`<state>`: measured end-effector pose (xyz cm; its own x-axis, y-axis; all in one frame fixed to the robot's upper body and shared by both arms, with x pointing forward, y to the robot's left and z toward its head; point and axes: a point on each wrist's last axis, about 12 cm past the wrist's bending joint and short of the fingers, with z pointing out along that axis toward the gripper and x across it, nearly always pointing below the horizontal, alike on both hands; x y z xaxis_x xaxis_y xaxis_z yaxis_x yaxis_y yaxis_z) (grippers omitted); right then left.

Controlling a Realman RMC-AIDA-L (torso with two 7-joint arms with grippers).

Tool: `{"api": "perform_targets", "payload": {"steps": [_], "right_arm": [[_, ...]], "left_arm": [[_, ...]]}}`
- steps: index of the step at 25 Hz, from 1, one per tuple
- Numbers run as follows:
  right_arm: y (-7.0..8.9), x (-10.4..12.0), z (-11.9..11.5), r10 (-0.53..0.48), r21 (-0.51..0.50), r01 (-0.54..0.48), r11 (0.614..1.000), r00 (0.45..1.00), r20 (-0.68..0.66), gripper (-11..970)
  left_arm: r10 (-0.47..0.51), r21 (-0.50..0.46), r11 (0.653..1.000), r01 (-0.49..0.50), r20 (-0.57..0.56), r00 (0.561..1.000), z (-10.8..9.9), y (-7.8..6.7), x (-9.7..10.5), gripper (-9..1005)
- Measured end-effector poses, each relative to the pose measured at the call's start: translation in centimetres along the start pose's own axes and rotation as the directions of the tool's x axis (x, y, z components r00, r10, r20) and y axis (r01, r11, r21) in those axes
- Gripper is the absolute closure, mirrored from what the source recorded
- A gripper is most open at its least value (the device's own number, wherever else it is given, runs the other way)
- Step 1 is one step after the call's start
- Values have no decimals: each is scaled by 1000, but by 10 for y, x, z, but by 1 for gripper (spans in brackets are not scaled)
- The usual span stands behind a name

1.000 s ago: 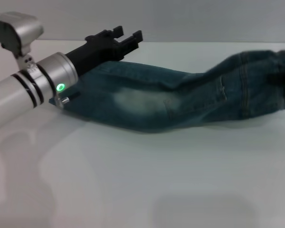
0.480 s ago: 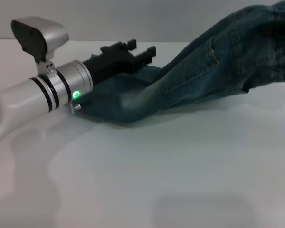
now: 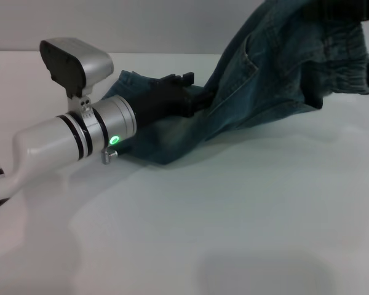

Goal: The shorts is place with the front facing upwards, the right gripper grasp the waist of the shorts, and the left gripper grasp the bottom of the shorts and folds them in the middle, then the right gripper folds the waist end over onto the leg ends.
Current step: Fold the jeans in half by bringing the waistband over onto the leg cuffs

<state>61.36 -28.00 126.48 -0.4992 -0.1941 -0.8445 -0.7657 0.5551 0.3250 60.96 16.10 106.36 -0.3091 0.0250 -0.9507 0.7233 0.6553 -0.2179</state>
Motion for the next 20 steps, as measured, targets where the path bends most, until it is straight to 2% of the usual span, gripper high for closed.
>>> {"api": "perform_targets", "payload": {"steps": [10, 15, 20], "right_arm": [[7, -15, 17, -14, -61, 14, 998, 1000, 5, 895], [8, -19, 32, 6, -117, -7, 993, 1000, -7, 895], [11, -23, 45, -4, -130, 1, 991, 1000, -23, 894]], "left_arm": [[-11, 48, 999, 11, -10, 1000, 3, -15, 9, 344], [-8, 83, 997, 10, -24, 1000, 4, -24, 14, 344], [-9, 109, 994, 12, -24, 1000, 5, -32, 18, 344]]}}
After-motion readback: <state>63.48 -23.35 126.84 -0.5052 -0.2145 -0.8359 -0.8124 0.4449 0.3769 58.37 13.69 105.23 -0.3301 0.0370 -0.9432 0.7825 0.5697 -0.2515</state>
